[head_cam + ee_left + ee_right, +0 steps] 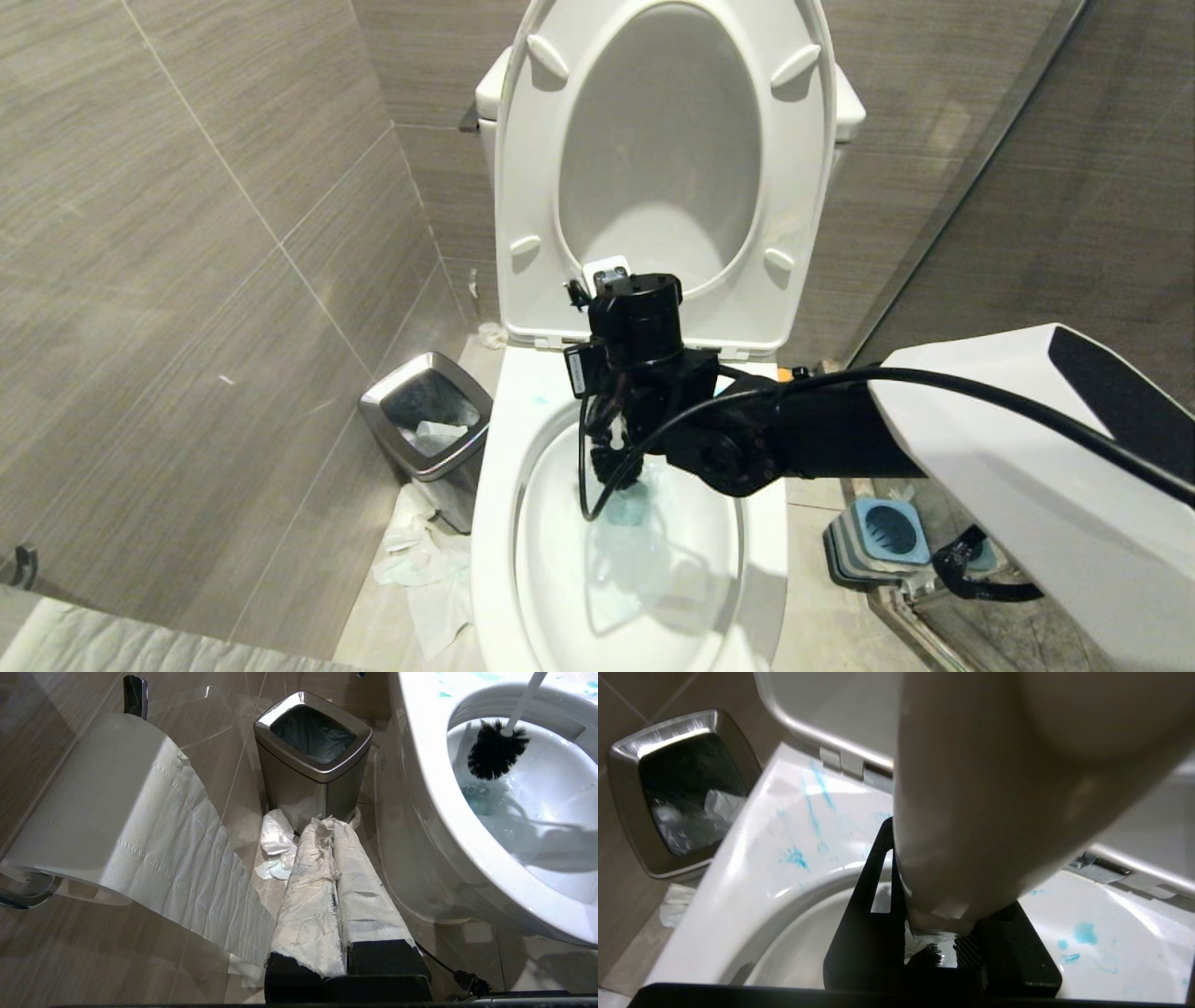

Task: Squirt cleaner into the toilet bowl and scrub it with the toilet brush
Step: Scrub the toilet bowl

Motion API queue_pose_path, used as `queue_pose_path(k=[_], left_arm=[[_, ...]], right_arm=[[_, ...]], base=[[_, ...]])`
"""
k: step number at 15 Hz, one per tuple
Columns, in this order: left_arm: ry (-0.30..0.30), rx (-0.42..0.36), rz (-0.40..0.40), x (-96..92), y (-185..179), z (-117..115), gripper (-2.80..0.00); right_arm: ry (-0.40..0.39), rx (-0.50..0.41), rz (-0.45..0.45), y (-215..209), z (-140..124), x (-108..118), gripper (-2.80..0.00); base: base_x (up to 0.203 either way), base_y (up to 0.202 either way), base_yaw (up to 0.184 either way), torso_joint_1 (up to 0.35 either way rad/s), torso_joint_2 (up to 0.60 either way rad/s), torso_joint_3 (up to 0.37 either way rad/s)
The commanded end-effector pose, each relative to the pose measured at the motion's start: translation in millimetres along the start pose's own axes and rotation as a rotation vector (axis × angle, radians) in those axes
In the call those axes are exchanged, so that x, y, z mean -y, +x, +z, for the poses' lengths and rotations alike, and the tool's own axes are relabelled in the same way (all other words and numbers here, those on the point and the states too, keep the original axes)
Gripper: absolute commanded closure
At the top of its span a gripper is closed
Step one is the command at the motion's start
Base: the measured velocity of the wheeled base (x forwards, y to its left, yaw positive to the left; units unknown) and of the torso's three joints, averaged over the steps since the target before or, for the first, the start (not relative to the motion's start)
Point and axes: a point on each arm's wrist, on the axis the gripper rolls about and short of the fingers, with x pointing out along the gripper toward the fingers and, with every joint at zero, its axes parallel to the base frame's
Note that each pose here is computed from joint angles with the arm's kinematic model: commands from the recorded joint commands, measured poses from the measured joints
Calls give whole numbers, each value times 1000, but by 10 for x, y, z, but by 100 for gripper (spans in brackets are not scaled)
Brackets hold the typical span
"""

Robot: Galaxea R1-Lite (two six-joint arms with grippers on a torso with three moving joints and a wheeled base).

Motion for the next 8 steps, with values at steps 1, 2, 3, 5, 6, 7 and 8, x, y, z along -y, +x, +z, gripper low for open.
queue_pose_path(k=[1,2,3,5,6,7,8], left_arm=[[1,-2,1,0,2,-4,0],[0,-2,1,0,2,-4,0],[1,-2,1,0,2,-5,0],[0,-2,1,0,2,-4,0],[0,-2,1,0,2,-4,0],[1,-2,1,0,2,-4,0],[0,-2,1,0,2,-4,0]], right_arm=[[-33,-56,-7,169,-334,-100,0],[-41,-74,-10,231,-454,-134,0],[-46,-87,-13,278,-543,-160,0],[-53,-97,-29,325,-610,-155,0],[-51,-94,-31,315,-587,-143,0],[-47,-87,-32,286,-532,-124,0],[-38,-73,-31,223,-419,-87,0]], base=[[0,0,0,0,0,0],[0,0,0,0,0,0],[0,0,0,0,0,0],[0,0,0,0,0,0],[0,0,0,0,0,0],[0,0,0,0,0,0],[0,0,0,0,0,0]])
